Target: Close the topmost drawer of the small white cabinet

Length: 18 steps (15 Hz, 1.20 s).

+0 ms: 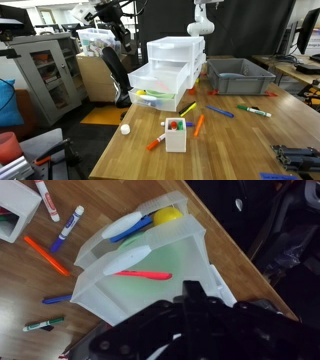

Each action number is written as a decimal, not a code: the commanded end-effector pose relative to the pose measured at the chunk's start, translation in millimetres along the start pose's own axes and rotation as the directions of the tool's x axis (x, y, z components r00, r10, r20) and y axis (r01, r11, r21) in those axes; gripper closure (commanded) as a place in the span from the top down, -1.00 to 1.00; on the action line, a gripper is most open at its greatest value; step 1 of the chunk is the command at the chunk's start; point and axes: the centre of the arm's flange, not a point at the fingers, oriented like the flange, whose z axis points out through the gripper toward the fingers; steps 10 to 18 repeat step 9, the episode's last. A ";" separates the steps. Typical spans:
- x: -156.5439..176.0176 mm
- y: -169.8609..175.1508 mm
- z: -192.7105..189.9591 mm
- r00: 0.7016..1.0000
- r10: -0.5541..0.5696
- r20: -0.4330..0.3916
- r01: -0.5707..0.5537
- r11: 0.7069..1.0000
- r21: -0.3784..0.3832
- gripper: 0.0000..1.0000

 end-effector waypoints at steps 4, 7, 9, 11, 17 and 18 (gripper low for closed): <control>-37.9 -0.5 -18.7 0.995 0.021 0.093 -0.024 0.999 0.021 -0.75; -44.3 1.6 -25.8 0.995 0.029 0.096 -0.032 0.999 0.030 -0.44; -44.7 1.8 -25.0 0.995 0.029 0.098 -0.032 0.999 0.029 -0.44; -44.7 1.8 -25.0 0.995 0.029 0.098 -0.032 0.999 0.029 -0.44; -44.7 1.8 -25.0 0.995 0.029 0.098 -0.032 0.999 0.029 -0.44; -44.7 1.8 -25.0 0.995 0.029 0.098 -0.032 0.999 0.029 -0.44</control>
